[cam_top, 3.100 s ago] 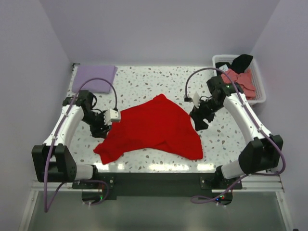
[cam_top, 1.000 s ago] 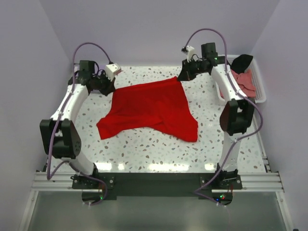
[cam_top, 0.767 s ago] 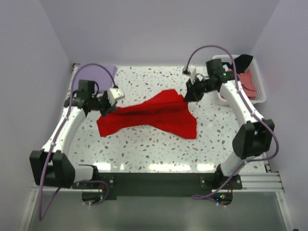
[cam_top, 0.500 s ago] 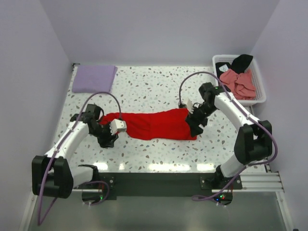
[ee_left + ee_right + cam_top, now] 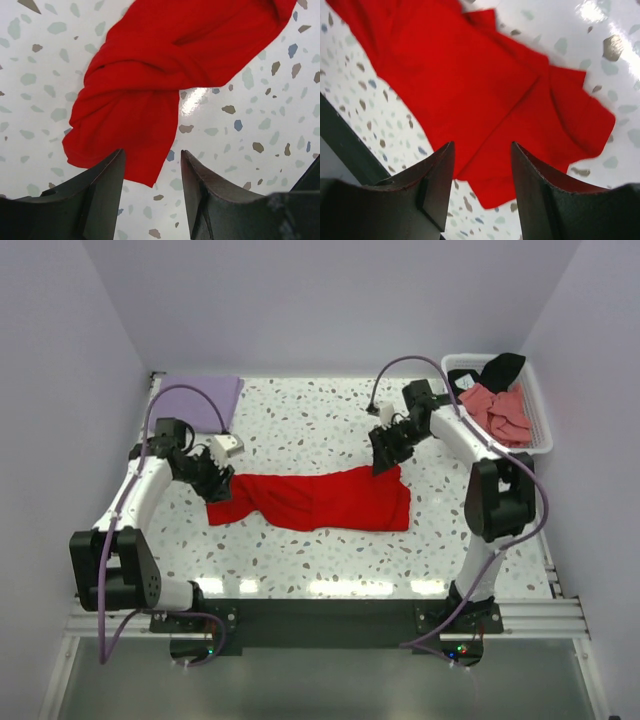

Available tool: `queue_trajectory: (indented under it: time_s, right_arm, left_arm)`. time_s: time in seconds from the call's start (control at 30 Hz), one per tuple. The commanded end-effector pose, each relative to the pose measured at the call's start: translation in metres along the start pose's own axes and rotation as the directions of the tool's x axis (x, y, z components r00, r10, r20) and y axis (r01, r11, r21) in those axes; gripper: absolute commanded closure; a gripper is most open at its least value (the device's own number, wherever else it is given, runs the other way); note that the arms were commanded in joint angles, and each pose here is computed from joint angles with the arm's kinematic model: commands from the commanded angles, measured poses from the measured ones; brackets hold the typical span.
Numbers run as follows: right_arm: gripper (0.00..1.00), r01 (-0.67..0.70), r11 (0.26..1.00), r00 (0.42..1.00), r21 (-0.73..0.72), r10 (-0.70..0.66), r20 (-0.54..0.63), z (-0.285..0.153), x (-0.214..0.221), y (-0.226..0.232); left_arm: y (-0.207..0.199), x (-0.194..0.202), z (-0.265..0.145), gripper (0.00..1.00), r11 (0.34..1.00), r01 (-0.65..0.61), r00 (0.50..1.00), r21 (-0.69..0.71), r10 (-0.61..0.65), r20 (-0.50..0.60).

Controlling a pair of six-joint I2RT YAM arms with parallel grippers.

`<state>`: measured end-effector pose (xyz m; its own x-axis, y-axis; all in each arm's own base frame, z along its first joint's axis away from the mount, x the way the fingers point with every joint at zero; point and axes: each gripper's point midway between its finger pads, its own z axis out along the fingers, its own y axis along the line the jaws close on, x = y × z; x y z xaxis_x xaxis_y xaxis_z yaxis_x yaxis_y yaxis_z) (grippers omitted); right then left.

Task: Fold and stack the t-shirts
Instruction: Flatten the tshirt out

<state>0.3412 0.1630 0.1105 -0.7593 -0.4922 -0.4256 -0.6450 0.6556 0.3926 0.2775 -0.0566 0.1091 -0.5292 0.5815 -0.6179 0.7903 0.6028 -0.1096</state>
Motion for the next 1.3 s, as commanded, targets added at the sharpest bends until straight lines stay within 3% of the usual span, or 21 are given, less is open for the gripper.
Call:
queue_trajectory:
  time_s: [0.0, 0.4, 1.0, 1.07, 1.17, 1.23, 1.27]
  right_arm:
    - [0.49, -0.136, 0.991, 0.986, -0.003, 0.136, 0.102, 0.014, -0.041, -0.013]
    - [0.5, -0.251, 0.967, 0.967, -0.037, 0.252, 0.033, 0.071, -0.036, -0.044]
    - [0.73, -0.244, 0.954, 0.968, -0.174, 0.251, 0.02, 0.066, -0.043, -0.009]
    - [0.71, -0.246, 0.951, 0.967, -0.189, 0.253, 0.016, 0.068, -0.043, -0.005]
    - [0.59, -0.267, 0.945, 0.961, -0.191, 0.277, 0.026, 0.071, -0.045, -0.007]
    - [0.75, -0.269, 0.942, 0.959, -0.198, 0.282, 0.035, 0.071, -0.049, -0.007]
    - [0.94, -0.277, 0.937, 0.957, -0.213, 0.29, 0.029, 0.07, -0.05, -0.004]
  left_arm:
    - [0.02, -0.031, -0.009, 0.46, 0.997, 0.06, 0.994, -0.053, -0.055, 0.092]
    - [0.027, -0.034, -0.017, 0.45, 0.993, 0.072, 0.994, -0.093, -0.064, 0.086]
    - [0.03, -0.029, -0.01, 0.44, 0.994, 0.073, 0.995, -0.083, -0.067, 0.076]
    - [0.03, -0.028, -0.009, 0.44, 0.994, 0.074, 0.995, -0.082, -0.068, 0.072]
    - [0.032, -0.028, -0.01, 0.44, 0.993, 0.082, 0.994, -0.086, -0.075, 0.073]
    - [0.035, -0.028, -0.01, 0.44, 0.992, 0.094, 0.993, -0.085, -0.088, 0.074]
    - [0.037, -0.027, -0.01, 0.44, 0.99, 0.106, 0.992, -0.089, -0.1, 0.073]
